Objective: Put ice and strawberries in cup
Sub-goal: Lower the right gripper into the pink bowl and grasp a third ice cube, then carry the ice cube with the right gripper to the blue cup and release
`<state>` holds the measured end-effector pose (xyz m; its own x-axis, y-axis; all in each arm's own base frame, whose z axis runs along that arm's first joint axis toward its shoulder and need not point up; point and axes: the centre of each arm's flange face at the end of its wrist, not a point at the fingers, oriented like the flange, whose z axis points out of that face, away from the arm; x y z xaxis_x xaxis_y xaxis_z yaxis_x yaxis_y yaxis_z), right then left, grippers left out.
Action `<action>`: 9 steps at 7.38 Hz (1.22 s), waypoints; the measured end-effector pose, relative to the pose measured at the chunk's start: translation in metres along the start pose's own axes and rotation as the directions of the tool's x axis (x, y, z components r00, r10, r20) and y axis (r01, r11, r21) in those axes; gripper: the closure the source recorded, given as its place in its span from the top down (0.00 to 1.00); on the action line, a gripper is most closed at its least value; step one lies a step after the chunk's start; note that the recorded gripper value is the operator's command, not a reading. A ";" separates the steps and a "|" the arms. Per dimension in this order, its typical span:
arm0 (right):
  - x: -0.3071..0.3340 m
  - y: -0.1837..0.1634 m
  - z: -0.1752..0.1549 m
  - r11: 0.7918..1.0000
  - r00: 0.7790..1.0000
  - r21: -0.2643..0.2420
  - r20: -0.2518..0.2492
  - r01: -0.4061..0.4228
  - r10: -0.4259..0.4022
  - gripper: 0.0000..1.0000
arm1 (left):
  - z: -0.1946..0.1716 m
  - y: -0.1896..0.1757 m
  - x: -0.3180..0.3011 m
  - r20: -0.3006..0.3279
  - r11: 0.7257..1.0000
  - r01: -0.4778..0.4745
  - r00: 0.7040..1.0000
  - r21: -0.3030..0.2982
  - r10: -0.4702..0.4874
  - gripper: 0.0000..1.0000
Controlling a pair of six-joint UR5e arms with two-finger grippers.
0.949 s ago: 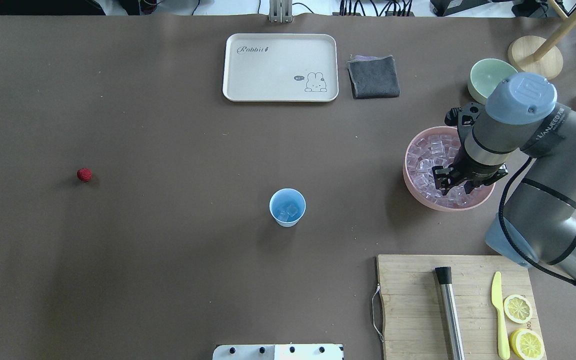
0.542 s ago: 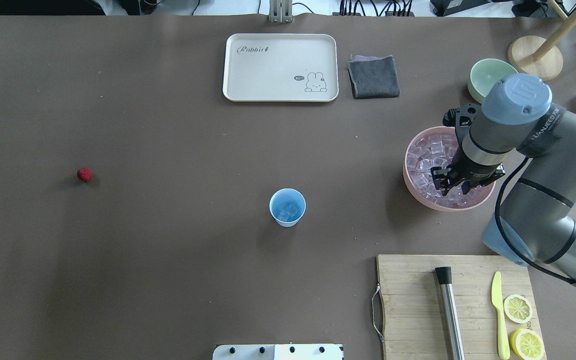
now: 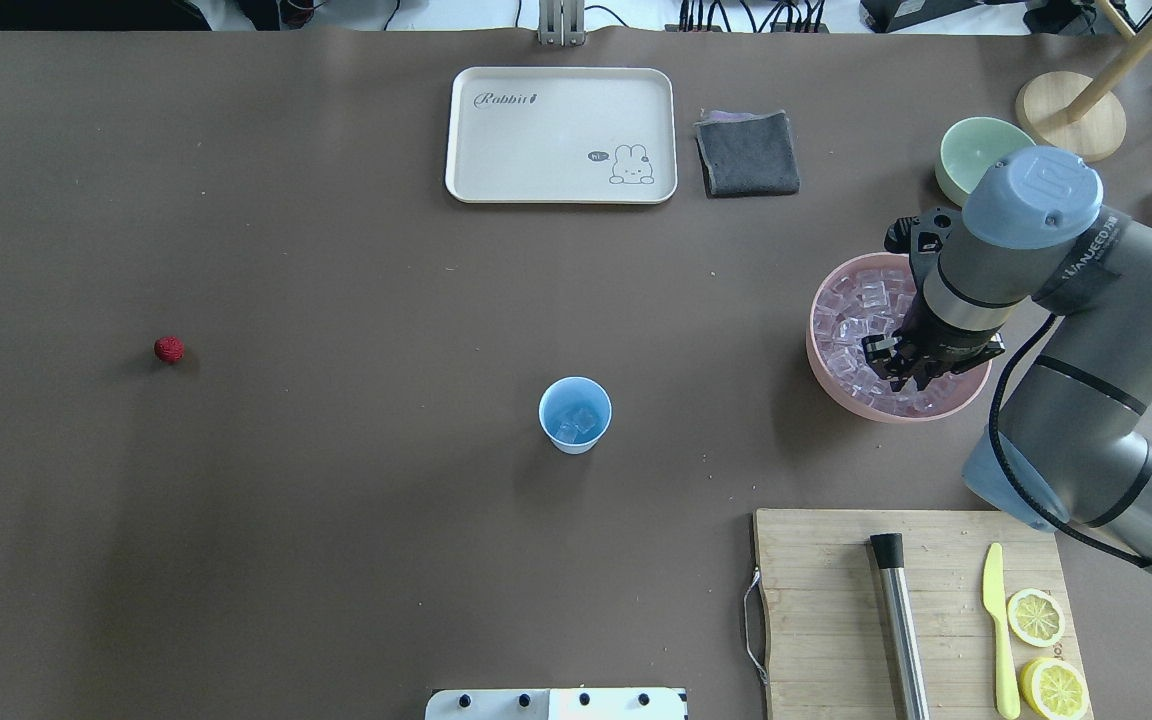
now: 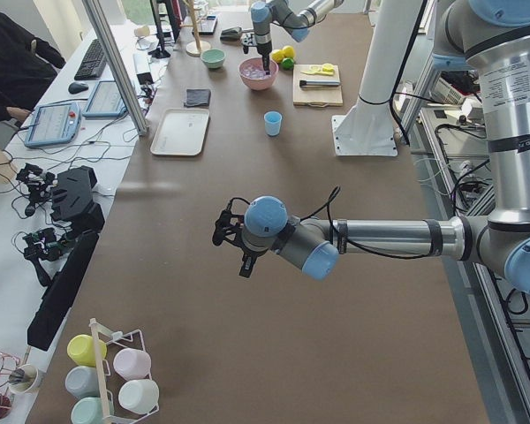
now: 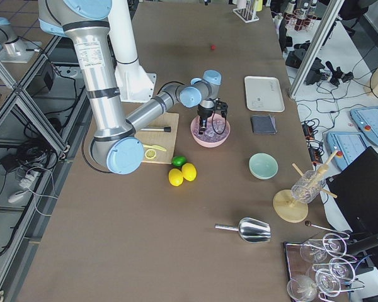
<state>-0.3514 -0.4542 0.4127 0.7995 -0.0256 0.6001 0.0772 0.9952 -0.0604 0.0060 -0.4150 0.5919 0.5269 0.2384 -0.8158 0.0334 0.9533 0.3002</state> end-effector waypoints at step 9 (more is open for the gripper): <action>-0.166 0.002 -0.127 0.999 0.977 0.050 0.214 -0.014 0.003 0.00 | 0.001 0.001 -0.001 0.000 1.000 0.001 1.000 -0.001 -0.001 0.97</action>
<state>-0.4086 -0.4604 0.2112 0.6538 -0.0014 0.7567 0.0360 0.9989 -0.0293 0.0058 -0.4143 0.5937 0.5270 0.2374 -0.8160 0.0332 0.9537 0.2990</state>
